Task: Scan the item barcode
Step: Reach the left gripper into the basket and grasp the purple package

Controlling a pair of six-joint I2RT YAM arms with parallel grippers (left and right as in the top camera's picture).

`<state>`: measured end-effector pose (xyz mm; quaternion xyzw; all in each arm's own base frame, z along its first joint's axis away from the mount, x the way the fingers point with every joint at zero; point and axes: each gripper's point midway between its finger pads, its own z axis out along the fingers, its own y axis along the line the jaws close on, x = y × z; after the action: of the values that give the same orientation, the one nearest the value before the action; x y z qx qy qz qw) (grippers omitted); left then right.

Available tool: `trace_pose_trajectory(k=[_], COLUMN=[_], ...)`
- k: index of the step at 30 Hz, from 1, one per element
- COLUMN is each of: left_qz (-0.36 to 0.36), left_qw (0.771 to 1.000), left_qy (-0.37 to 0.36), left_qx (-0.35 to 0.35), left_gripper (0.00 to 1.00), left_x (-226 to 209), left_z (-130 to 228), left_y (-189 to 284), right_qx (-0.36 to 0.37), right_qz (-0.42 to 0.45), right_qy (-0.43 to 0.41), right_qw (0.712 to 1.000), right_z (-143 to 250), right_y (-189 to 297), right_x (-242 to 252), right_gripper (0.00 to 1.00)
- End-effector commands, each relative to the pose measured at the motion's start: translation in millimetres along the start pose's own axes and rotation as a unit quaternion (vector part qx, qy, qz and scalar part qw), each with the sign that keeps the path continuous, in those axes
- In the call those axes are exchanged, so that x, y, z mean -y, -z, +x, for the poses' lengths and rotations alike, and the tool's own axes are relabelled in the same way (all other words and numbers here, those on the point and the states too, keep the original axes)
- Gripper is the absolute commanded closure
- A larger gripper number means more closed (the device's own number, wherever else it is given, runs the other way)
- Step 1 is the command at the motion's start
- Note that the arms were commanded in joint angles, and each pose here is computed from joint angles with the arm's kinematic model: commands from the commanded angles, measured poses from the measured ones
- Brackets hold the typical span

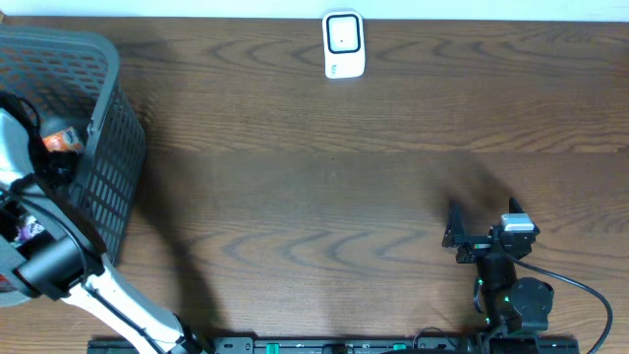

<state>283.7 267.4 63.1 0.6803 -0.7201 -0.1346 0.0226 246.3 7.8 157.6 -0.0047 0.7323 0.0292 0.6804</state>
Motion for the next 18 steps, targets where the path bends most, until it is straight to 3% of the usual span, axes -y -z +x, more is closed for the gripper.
trace_pose_trajectory(k=[1, 8, 9, 13, 16, 18], left_qz=[-0.015, -0.027, -0.026, -0.027, -0.025, -0.024], left_qw=[1.0, 0.999, 0.999, 0.999, 0.999, 0.998], left_qy=[0.013, 0.021, 0.021, 0.018, 0.017, 0.016], left_qx=[-0.013, -0.021, -0.021, -0.026, -0.036, -0.047], left_gripper=[0.02, 0.01, 0.11, 0.72, 0.92, 0.93], left_x=[0, 0, 0, -1, -1, -1], left_z=[7, 14, 14, 16, 20, 24], left_y=[-18, -37, -38, -38, -38, -37], right_qx=[0.0, 0.0, 0.0, 0.0, 0.0, 0.0], right_qz=[0.003, 0.003, 0.003, 0.003, 0.003, 0.003], right_qy=[0.007, 0.007, 0.007, 0.007, 0.007, 0.007], right_qw=[1.0, 1.0, 1.0, 1.0, 1.0, 1.0], right_z=[0, 0, 0, 0, 0, 0], right_y=[0, 0, 0, 0, 0, 0], right_x=[2, 2, 2, 2, 2, 2], right_gripper=[0.01, 0.01, 0.01, 0.01, 0.01, 0.01])
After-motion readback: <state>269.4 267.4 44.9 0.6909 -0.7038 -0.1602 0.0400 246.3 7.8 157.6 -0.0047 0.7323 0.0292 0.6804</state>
